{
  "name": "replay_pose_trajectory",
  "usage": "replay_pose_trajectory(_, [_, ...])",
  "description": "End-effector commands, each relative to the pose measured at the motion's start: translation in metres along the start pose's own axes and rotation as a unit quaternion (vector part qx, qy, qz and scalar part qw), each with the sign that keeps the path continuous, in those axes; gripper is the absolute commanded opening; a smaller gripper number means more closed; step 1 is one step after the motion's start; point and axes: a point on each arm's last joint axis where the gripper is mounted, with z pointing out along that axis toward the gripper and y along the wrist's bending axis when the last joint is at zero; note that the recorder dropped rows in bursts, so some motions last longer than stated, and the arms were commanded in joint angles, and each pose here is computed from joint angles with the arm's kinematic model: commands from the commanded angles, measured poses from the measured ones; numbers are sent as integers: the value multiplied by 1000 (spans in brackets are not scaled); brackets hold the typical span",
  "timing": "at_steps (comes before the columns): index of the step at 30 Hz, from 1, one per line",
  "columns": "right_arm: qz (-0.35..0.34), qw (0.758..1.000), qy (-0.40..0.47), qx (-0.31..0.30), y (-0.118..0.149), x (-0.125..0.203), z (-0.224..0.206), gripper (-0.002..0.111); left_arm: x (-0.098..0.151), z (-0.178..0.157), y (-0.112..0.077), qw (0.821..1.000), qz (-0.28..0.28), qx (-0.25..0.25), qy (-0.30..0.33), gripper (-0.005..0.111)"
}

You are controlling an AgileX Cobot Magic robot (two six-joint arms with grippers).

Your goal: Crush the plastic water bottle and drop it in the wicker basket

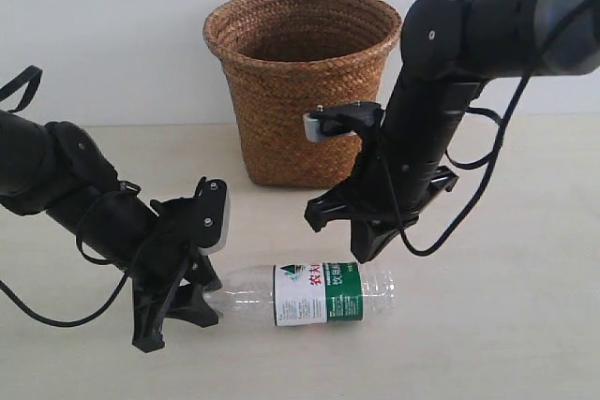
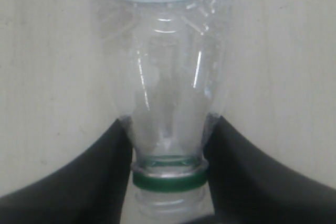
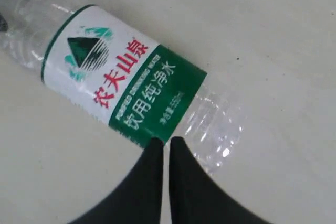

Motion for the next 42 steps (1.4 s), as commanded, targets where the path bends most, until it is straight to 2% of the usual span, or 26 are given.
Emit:
replay_pose_trajectory(1, [6,1000,15,5,-3,-5,27,0,-1,-1,0,1000,-1,-9,2,4])
replay_pose_trajectory(5, [-5,998,65,4,4,-2,67,0,-1,-1,1,1000,-1,-17,4,4])
replay_pose_trajectory(10, [13,987,158,-11,1,13,118,0,-1,-1,1,1000,-1,-17,4,4])
replay_pose_trajectory(20, [52,967,247,-21,-4,31,150,0,-1,-1,1,1000,-1,-17,4,4])
replay_pose_trajectory(27, [46,993,109,-10,3,4,106,0,-1,-1,1,1000,-5,-17,4,4])
replay_pose_trajectory(33, [41,999,4,-19,15,-11,53,0,-1,-1,1,1000,-5,-17,4,4])
replay_pose_trajectory(42, [33,999,-22,-32,24,-14,44,0,-1,-1,1,1000,-5,-15,3,4])
